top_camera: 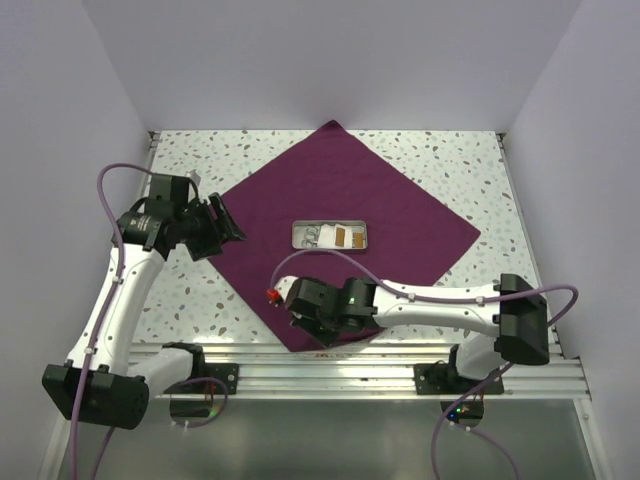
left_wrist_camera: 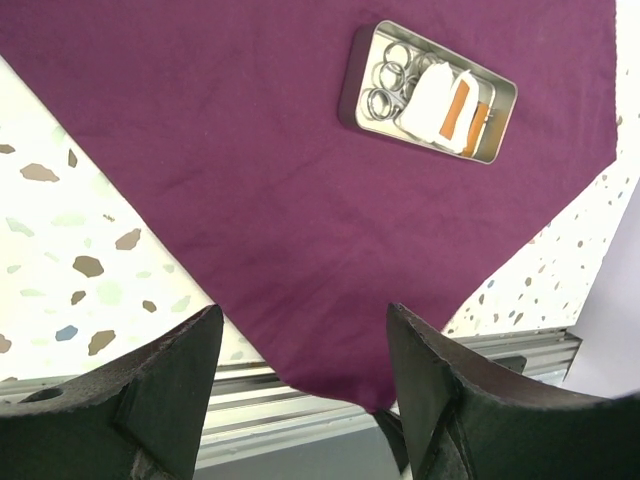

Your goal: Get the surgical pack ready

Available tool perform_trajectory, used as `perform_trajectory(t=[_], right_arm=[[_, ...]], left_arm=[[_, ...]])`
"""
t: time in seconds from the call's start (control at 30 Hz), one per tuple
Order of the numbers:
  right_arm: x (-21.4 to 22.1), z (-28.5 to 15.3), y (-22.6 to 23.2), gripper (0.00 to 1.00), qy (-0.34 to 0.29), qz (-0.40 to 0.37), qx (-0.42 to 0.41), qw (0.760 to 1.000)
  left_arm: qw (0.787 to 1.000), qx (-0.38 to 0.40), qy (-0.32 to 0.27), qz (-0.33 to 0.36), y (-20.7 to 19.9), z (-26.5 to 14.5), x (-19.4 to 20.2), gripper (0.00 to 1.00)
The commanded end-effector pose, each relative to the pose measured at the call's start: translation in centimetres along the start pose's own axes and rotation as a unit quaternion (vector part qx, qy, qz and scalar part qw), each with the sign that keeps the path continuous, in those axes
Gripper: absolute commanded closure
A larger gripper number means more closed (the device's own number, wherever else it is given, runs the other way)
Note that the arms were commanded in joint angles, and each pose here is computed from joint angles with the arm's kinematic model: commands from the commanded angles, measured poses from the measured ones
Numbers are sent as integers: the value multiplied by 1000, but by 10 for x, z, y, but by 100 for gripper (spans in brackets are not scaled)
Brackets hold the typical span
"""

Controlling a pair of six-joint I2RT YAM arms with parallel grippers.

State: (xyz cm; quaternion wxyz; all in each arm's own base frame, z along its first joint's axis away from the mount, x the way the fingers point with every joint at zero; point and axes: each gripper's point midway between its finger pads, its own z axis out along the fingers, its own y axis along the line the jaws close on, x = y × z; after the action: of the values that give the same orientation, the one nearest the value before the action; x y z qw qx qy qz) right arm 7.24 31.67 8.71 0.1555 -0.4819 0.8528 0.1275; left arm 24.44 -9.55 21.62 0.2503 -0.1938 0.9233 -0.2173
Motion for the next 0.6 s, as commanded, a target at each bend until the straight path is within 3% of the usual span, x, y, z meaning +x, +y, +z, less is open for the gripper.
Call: perform_trajectory(t=[0.0,0.23,0.43,0.57], right_arm=[[-40,-34,-20,100,-69,19,44,996],[-103,-67,-123,100,-139,113,141,974],[-166,-99,-200,100,-196,150,205,947],[-193,-76,-237,100,-186,163,226,942]], left_arm=[[1000,6,4,13,-3,3,-6,30],[999,-12,-36,21,-3,3,-30,30],[999,-23,-18,22,1,20,-31,30],[999,-40,-19,28,7,28,-36,30]])
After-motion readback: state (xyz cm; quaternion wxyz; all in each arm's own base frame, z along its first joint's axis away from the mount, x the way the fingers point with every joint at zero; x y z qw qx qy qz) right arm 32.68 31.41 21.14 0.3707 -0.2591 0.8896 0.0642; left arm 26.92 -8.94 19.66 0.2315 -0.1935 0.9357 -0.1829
